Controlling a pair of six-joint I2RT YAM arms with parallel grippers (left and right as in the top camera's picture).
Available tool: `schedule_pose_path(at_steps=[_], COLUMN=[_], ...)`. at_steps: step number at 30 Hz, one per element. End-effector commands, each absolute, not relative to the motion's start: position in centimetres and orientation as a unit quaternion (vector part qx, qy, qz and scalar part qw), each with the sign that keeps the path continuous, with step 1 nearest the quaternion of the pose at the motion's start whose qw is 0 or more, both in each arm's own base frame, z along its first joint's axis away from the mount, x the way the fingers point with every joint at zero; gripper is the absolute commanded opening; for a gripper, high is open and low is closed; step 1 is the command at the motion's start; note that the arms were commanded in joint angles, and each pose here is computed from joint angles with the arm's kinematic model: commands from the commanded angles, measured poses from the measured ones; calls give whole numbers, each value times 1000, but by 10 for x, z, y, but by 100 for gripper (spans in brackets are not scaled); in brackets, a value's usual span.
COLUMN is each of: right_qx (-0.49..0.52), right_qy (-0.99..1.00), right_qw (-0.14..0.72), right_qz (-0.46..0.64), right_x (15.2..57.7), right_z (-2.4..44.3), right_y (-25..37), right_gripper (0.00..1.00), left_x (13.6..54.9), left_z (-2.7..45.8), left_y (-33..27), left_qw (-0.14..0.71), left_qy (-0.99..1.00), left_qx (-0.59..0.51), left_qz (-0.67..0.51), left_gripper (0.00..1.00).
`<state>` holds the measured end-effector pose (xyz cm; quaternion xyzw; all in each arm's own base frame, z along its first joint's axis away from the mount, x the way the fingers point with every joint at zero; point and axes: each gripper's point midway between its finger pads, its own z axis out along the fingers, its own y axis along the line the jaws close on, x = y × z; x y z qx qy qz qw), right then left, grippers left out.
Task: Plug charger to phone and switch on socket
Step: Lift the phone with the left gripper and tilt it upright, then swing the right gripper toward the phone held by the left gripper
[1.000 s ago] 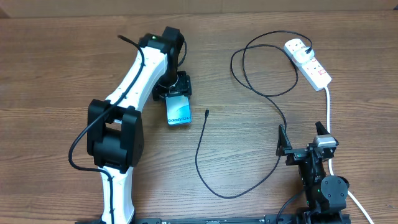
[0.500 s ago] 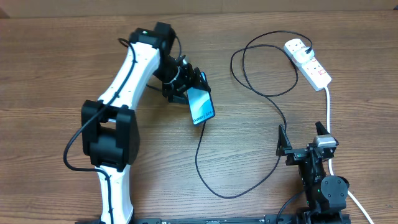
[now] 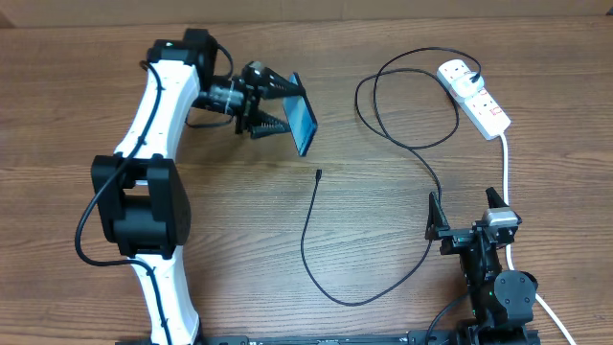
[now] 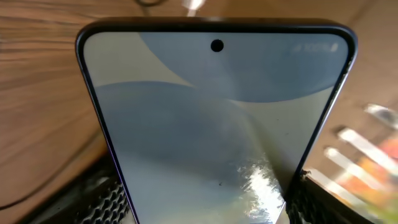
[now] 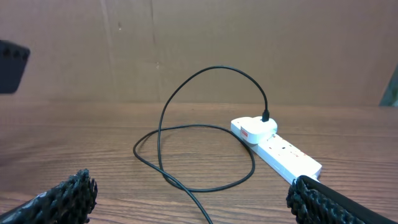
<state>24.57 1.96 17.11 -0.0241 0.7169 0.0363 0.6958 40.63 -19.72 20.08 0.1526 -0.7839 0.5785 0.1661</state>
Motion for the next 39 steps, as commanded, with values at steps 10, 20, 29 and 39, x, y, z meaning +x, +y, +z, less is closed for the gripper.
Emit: schedule_pose_path(at_steps=[10, 20, 29, 39], right_qx=[-23, -154, -227, -215], right_qy=[715, 582, 484, 736], right_qw=[698, 755, 808, 520], right_qz=[34, 259, 247, 377], right_x=[246, 208, 164, 248], right_z=[170, 246, 367, 409], right_y=[19, 97, 108, 144], right_gripper=[100, 100, 100, 100], left_x=[422, 422, 422, 422], left_z=[259, 259, 259, 259], left_y=[-177, -177, -177, -178], left_qw=[157, 157, 157, 157], left_qy=[-688, -688, -688, -688], left_qx=[147, 147, 147, 146], left_qz=[693, 693, 693, 693], left_gripper=[66, 66, 65, 63])
